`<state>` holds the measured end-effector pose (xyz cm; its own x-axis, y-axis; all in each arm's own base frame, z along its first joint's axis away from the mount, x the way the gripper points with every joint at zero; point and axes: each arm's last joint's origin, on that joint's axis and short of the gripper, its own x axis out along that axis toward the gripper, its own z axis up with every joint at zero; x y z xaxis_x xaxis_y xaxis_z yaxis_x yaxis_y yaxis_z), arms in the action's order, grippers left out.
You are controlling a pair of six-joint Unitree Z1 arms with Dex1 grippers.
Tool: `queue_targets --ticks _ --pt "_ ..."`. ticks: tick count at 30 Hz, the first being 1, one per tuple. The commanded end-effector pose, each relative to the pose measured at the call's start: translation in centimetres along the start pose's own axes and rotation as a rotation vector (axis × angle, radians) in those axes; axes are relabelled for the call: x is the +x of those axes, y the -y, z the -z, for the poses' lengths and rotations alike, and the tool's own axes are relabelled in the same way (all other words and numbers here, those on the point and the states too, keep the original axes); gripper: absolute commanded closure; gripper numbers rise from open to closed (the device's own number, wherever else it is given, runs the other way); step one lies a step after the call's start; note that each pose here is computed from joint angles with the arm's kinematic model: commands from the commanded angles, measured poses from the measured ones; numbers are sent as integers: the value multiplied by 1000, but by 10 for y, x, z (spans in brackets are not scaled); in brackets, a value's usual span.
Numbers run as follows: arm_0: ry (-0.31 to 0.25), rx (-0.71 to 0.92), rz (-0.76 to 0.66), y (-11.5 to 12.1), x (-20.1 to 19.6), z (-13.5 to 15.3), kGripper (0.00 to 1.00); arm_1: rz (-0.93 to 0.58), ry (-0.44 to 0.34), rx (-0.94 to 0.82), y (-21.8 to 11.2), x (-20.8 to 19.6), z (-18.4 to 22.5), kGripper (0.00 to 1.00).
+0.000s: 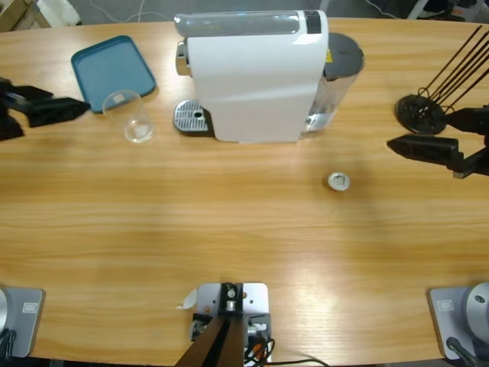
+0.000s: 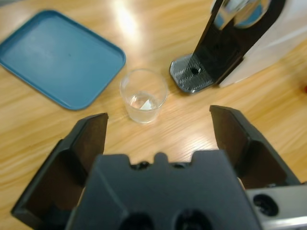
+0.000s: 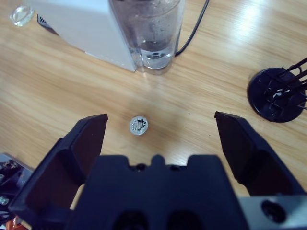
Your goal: Pour coffee
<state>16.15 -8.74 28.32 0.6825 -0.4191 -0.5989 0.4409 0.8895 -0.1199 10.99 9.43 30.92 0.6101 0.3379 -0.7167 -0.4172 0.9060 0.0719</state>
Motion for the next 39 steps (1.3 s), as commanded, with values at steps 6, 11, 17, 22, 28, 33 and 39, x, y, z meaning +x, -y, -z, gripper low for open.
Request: queue_targets --ticks 6,11,17,22,28,33,39 --pt "-200 -2 54 1 45 35 73 -24 -29 -11 2 8 10 0" --pt "-230 -3 69 3 63 41 69 -32 -28 -12 2 7 11 0" --pt "-206 7 -15 -2 80 45 69 -39 -28 -12 3 6 12 0" --pt "-181 14 -57 -5 93 51 69 -51 -27 -5 9 5 11 0" --pt "-187 23 -37 -1 113 58 69 -61 -29 -8 9 5 12 0" --pt "-138 15 -37 -1 123 61 69 -73 -35 -16 8 6 13 0" --pt "-75 -10 -90 -5 126 64 69 -81 -43 -23 8 8 12 0"
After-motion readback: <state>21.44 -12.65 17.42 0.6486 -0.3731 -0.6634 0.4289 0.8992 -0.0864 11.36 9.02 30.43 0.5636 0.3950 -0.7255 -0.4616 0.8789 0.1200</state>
